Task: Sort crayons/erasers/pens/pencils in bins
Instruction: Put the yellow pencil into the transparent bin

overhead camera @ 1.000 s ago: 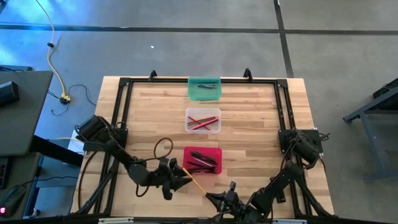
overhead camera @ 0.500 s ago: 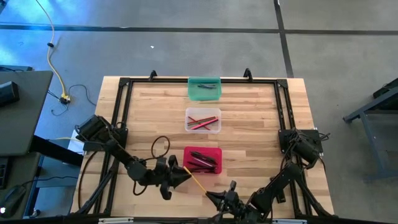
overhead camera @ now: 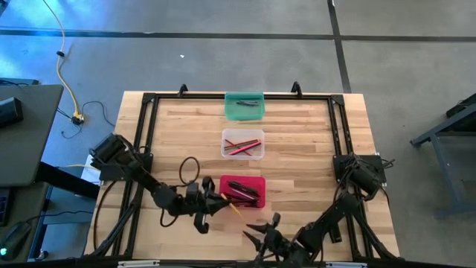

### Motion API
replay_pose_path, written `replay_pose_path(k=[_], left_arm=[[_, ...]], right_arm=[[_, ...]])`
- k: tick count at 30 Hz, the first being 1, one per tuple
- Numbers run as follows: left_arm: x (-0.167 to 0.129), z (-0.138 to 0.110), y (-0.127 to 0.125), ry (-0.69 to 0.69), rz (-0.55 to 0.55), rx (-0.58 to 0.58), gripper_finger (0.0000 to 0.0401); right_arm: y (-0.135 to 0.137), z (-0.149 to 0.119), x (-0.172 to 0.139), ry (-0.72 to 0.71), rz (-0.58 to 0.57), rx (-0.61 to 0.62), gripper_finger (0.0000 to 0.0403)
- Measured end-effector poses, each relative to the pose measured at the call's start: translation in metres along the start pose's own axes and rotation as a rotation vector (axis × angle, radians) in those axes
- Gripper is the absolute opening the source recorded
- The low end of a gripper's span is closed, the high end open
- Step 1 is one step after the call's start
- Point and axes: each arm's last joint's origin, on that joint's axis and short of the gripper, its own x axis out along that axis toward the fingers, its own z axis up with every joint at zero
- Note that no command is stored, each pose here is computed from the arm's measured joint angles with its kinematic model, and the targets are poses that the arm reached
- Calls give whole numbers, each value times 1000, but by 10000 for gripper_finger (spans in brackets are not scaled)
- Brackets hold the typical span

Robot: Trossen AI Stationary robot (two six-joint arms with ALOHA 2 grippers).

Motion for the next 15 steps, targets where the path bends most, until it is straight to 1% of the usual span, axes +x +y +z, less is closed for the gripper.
replay_pose_path(k=[5,8,10,12,15], left_arm=[[10,24,4,-34,13,129,4],[16,38,9,1,39,221,4],[21,49,14,17,58,266,3],[25,61,22,57,94,332,3],[31,82,42,133,145,409,2]], right_arm=[[-5,1,11,5,-30,-55,177],[-9,2,16,17,-45,-123,200],[-13,4,18,32,-56,-178,204],[-17,8,19,57,-64,-241,200],[-28,20,19,123,-76,-321,174]])
